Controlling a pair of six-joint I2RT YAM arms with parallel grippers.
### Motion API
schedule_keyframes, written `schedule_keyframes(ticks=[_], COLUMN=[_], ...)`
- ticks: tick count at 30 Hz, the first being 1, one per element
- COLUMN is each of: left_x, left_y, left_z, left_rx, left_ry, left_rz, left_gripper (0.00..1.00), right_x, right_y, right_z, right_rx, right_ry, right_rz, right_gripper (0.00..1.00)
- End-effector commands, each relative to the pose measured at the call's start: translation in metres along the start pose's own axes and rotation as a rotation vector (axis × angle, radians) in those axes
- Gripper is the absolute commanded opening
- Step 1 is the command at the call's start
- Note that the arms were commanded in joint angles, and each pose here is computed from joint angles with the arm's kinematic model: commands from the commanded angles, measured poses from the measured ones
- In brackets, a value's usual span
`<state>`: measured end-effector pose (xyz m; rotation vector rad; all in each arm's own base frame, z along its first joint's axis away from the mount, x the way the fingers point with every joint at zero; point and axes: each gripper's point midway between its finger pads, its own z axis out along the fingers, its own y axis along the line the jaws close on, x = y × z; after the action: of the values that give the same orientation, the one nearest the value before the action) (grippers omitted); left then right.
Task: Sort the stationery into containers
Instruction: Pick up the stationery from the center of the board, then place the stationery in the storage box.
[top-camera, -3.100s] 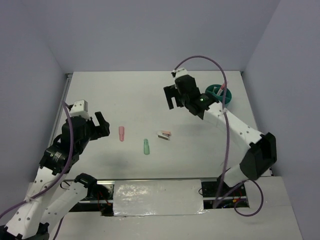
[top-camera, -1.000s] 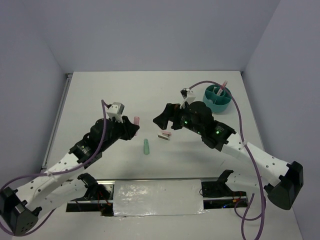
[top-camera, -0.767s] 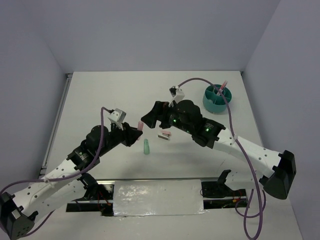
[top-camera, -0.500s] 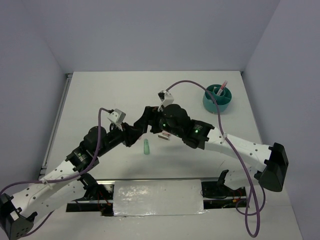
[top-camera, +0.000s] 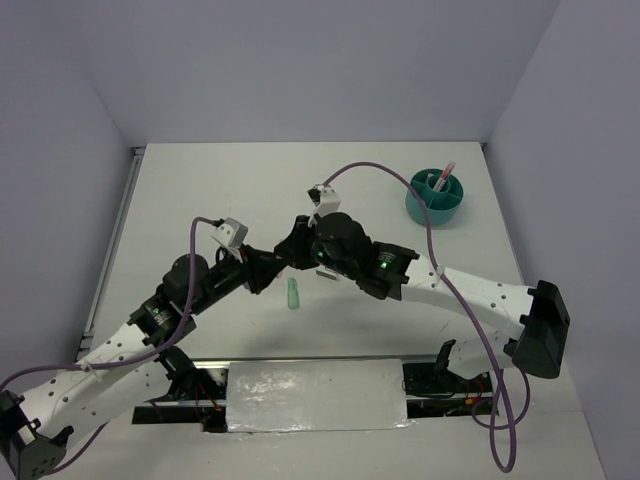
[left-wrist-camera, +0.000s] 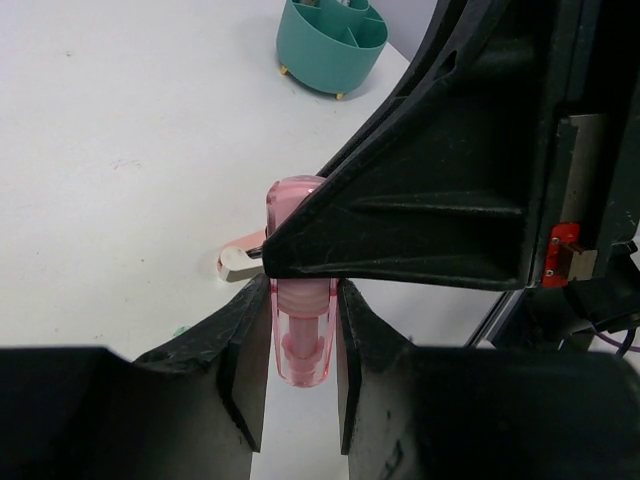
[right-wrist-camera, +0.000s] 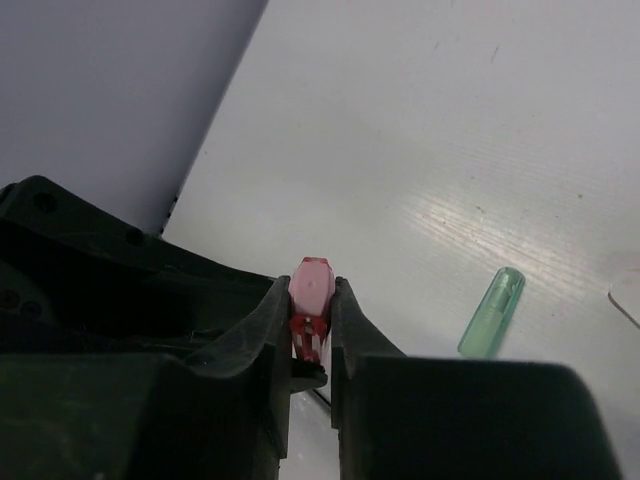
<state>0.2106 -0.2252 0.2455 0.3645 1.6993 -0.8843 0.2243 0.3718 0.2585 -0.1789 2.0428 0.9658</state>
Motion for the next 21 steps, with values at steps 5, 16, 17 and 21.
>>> schedule_keyframes(ticks=[5, 16, 17, 21], left_x=[-0.02, -0.014, -0.013, -0.011], left_y=[0.0, 0.046, 0.047, 0.039], left_z=[-0.004, -0.071, -0.075, -0.079], left_rx=[-0.053, -0.471, -0.471, -0.394], left_ry=[-0.028, 0.282, 0.281, 0.218], left_rz=[-0.048, -0.044, -0.028, -0.039], left_gripper=[0.99, 0.99, 0.99, 0.99], right_x=[-0.062, -0.224, -0.234, -0.278], right_y=[-0.003, -0.247, -0.26, -0.329], right_z=[-0.011, -0.074, -0.08, -0.122], right_rx=[-0.125, 0.273, 0.285, 0.307], right_ry=[-0.189, -0.414, -0.426, -0.517], right_rz=[-0.24, -0.438, -0.437, -0.396], right_gripper=[0.0, 0.0, 0.0, 0.0])
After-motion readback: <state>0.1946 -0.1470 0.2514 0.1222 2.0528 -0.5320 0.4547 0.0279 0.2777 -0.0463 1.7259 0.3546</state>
